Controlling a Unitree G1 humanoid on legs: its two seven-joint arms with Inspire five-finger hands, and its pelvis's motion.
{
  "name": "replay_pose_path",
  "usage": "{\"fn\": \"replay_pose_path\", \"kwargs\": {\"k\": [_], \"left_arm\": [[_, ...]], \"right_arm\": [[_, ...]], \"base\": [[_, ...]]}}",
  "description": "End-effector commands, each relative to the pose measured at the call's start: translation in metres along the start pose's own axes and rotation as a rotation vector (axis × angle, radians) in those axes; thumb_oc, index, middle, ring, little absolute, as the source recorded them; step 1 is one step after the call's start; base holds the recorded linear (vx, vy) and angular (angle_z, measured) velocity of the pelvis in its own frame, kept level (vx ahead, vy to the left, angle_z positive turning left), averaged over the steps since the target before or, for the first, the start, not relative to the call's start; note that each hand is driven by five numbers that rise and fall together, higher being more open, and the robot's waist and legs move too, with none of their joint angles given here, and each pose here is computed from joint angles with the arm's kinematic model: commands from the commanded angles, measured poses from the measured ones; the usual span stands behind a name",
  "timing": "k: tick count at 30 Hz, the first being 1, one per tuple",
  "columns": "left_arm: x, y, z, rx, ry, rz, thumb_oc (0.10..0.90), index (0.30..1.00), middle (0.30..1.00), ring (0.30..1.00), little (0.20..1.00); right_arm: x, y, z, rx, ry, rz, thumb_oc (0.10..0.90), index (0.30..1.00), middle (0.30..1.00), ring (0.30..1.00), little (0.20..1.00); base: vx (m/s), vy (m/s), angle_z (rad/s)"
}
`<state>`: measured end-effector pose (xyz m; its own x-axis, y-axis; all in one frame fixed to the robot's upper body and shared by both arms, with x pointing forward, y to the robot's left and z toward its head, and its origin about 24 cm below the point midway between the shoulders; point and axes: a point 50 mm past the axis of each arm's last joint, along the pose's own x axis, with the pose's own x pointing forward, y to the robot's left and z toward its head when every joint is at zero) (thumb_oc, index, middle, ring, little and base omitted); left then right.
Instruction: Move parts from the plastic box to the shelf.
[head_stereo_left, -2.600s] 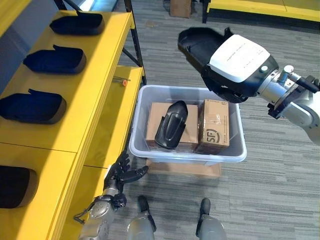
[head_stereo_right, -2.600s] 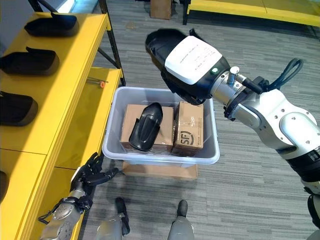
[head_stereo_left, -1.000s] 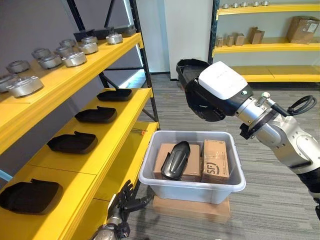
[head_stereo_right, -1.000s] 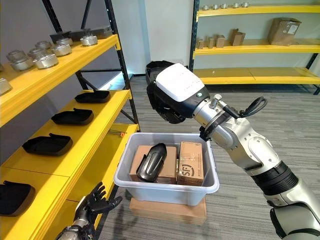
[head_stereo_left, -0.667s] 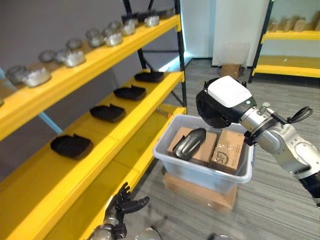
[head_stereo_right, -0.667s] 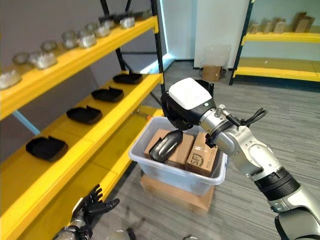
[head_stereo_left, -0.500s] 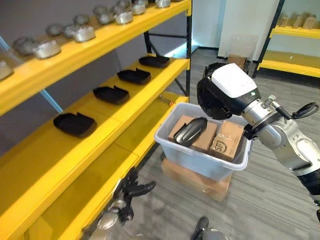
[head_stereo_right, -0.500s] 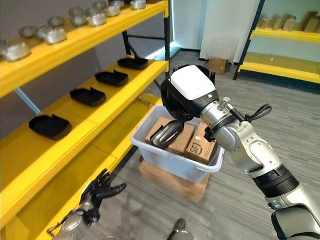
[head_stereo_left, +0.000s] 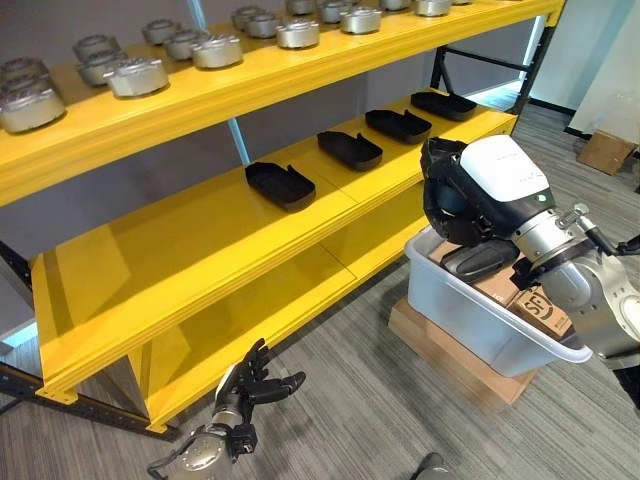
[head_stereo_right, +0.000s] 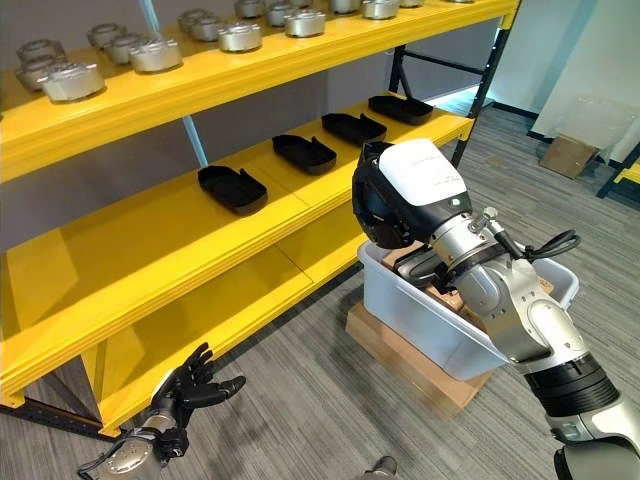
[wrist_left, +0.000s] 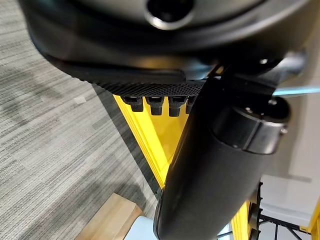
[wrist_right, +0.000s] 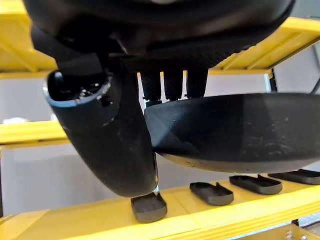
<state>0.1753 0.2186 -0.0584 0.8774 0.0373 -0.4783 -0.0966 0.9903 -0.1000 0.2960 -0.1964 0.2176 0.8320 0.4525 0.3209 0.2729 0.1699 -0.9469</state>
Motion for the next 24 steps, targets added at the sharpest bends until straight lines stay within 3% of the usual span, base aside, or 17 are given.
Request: {"fn": "replay_pose_path", "kwargs": {"k": [1, 19, 24], "left_arm": [[0.009, -0.026, 0.055, 0.035, -0.27, -0.113, 0.9, 1.0, 1.0, 1.0, 1.0], [0.003, -0.014, 0.057, 0.013, -0.298, -0.053, 0.9, 1.0, 1.0, 1.0, 1.0], [-0.001, -0.002, 0.064, 0.046, -0.321, -0.007, 0.9, 1.0, 1.0, 1.0, 1.0]], "right_arm": [[0.012, -0.067, 0.006, -0.085, -0.043, -0.305, 0.4, 0.3, 0.3, 0.3, 0.3], [0.035, -0.055, 0.027, -0.038, -0.128, -0.257, 0.4, 0.3, 0.3, 0.3, 0.3], [0.041, -0.047, 0.031, -0.032, -0.139, -0.23, 0.4, 0.3, 0.3, 0.3, 0.3]], "base": [[0.02, 0.076, 0.23], [0.02, 0.067, 0.09], [0.11, 0.32, 0.18]]}}
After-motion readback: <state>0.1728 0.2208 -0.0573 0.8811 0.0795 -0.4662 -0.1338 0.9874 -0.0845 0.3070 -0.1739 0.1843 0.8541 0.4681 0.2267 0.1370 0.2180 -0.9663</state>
